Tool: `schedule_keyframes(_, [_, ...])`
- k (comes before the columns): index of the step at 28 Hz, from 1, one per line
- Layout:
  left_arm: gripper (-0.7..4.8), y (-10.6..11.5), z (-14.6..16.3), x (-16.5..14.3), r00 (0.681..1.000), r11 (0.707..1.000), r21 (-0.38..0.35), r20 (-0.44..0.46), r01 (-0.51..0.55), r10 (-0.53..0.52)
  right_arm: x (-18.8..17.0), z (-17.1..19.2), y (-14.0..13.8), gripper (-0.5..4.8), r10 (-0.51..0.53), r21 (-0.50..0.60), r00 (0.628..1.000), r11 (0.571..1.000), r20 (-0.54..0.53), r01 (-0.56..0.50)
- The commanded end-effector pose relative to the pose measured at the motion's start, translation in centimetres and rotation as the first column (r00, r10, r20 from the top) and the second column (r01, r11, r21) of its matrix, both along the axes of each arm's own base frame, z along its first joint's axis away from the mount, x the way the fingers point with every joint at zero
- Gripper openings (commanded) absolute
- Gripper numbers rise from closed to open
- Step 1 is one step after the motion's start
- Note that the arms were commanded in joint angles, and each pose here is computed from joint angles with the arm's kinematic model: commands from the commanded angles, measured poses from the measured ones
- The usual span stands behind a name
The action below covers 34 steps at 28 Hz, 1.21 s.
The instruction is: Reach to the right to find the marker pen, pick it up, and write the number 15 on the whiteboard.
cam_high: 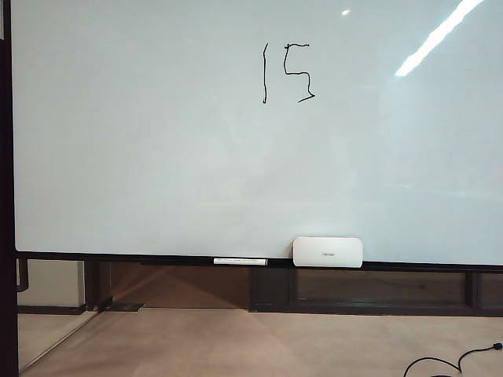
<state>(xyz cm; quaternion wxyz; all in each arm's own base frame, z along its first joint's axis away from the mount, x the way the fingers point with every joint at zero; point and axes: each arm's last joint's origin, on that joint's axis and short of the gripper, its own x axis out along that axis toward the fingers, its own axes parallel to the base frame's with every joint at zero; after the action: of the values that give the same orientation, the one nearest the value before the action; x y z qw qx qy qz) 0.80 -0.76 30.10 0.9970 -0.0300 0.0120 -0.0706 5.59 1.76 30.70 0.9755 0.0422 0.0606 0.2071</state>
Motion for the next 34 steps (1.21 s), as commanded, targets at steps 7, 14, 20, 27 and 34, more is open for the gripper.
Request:
schedule_keyframes(7, [-0.05, 0.5, -2.5, 2.8, 1.000, 0.994, -0.107, -0.007, -0.005, 0.005, 1.3, -1.9, 0.3, -0.01, 0.003, 0.106, 1.000, 0.994, 0.026, -0.006])
schedule_keyframes(14, [-0.05, 0.7, -3.7, 3.9, 1.000, 0.992, -0.122, 0.001, -0.021, 0.021, 1.8, -4.8, 0.4, -0.01, 0.002, 0.122, 1.000, 0.992, -0.013, 0.000])
schedule_keyframes(20, [-0.05, 0.9, -5.4, 5.2, 1.000, 0.991, -0.134, 0.000, -0.021, 0.021, 2.0, -7.7, 0.4, -0.01, -0.001, 0.156, 1.000, 0.988, -0.015, 0.003])
schedule_keyframes(27, [-0.05, 1.1, -7.2, 6.2, 1.000, 0.990, -0.138, -0.019, -0.022, 0.019, 2.4, -10.9, 0.4, -0.01, -0.028, 0.162, 0.999, 0.986, -0.045, 0.035])
schedule_keyframes(34, [-0.05, 1.3, -9.5, 7.2, 0.999, 0.990, -0.138, -0.052, -0.024, 0.017, 2.9, -12.4, 0.5, -0.01, -0.026, 0.108, 0.998, 0.994, -0.053, 0.031])
